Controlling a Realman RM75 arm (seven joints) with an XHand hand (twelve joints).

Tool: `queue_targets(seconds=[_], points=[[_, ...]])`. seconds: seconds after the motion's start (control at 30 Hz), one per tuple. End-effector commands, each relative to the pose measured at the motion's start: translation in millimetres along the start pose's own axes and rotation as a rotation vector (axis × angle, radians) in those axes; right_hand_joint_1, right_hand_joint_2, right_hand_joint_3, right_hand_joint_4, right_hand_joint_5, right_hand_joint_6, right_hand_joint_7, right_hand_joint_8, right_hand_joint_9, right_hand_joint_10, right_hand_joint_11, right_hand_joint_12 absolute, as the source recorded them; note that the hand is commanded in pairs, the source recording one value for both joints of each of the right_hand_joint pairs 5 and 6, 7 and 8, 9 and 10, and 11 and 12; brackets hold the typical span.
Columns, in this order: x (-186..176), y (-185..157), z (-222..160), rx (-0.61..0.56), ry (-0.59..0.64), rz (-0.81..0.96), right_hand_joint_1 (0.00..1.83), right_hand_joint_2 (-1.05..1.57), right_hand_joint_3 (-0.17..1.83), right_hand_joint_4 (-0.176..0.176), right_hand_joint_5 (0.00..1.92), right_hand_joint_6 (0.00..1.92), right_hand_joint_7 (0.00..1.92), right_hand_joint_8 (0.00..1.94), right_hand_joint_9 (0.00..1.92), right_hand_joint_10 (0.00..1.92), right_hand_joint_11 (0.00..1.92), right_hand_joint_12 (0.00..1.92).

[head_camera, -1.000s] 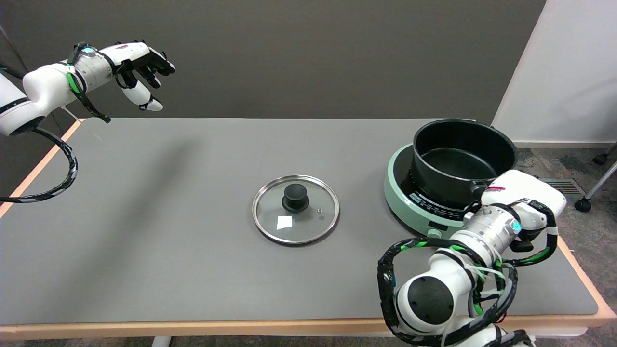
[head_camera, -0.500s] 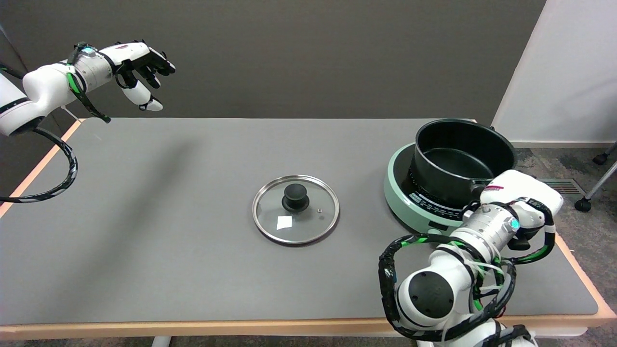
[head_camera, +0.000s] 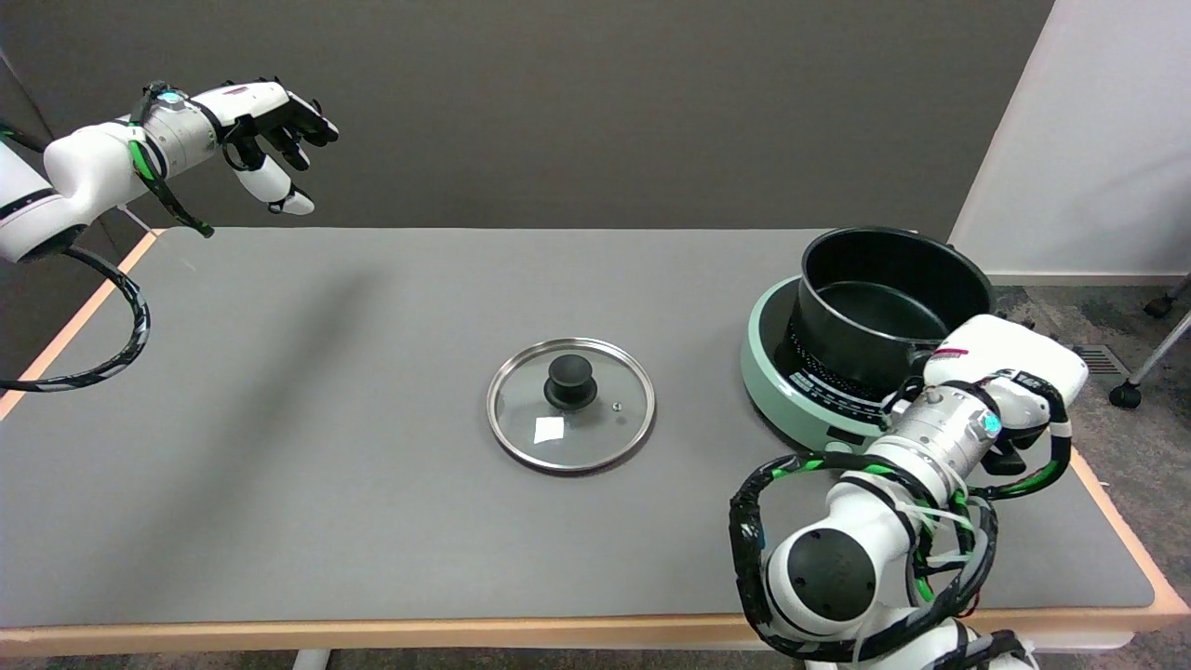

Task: Place the pot onto the induction cooker.

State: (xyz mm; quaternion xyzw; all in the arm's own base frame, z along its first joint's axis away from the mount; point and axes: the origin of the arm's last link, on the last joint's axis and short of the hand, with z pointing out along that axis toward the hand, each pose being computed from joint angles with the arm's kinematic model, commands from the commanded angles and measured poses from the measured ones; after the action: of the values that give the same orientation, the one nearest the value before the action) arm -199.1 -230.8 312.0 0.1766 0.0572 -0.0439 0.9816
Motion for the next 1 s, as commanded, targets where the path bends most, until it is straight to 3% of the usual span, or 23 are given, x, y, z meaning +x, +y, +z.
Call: queue_targets(seconds=[0.03,0.33,0.4,0.5,0.57,0.6,0.63,0.67,0.73,0.8,1.0], points=[[8,-1,-10,0.026,0.043,-0.096,1.01,-0.20,1.83,0.169,0.98,0.98,0.98,0.98,0.98,0.98,0.98,0.98],[11,4,-23,0.022,0.082,-0.108,1.07,-0.52,1.83,0.176,0.83,0.83,0.83,0.83,0.83,0.83,0.83,0.83],[13,4,-25,0.025,0.094,-0.109,1.06,-0.71,1.83,0.176,0.67,0.67,0.67,0.67,0.67,0.67,0.67,0.67],[17,5,-28,0.027,0.121,-0.101,1.06,-0.84,1.82,0.176,0.28,0.28,0.28,0.28,0.28,0.28,0.28,0.28],[20,4,-28,0.032,0.145,-0.094,1.04,-0.79,1.31,0.176,0.26,0.26,0.26,0.26,0.26,0.26,0.26,0.26],[22,3,-29,0.037,0.158,-0.092,1.04,-0.75,1.18,0.176,0.27,0.27,0.27,0.27,0.27,0.27,0.27,0.27],[25,2,-29,0.045,0.174,-0.087,1.04,-0.70,1.08,0.057,0.31,0.31,0.31,0.31,0.31,0.31,0.31,0.31],[27,1,-29,0.053,0.189,-0.084,1.05,-0.67,1.03,-0.003,0.35,0.35,0.35,0.35,0.35,0.35,0.35,0.35],[32,-3,-30,0.072,0.215,-0.078,1.05,-0.63,0.98,-0.038,0.40,0.40,0.40,0.40,0.40,0.40,0.40,0.40],[35,-5,-29,0.085,0.231,-0.075,1.04,-0.60,0.95,-0.119,0.39,0.39,0.39,0.39,0.39,0.39,0.39,0.39],[41,-14,-31,0.142,0.271,-0.064,1.00,-0.59,0.91,-0.101,0.22,0.22,0.22,0.22,0.22,0.22,0.22,0.22]])
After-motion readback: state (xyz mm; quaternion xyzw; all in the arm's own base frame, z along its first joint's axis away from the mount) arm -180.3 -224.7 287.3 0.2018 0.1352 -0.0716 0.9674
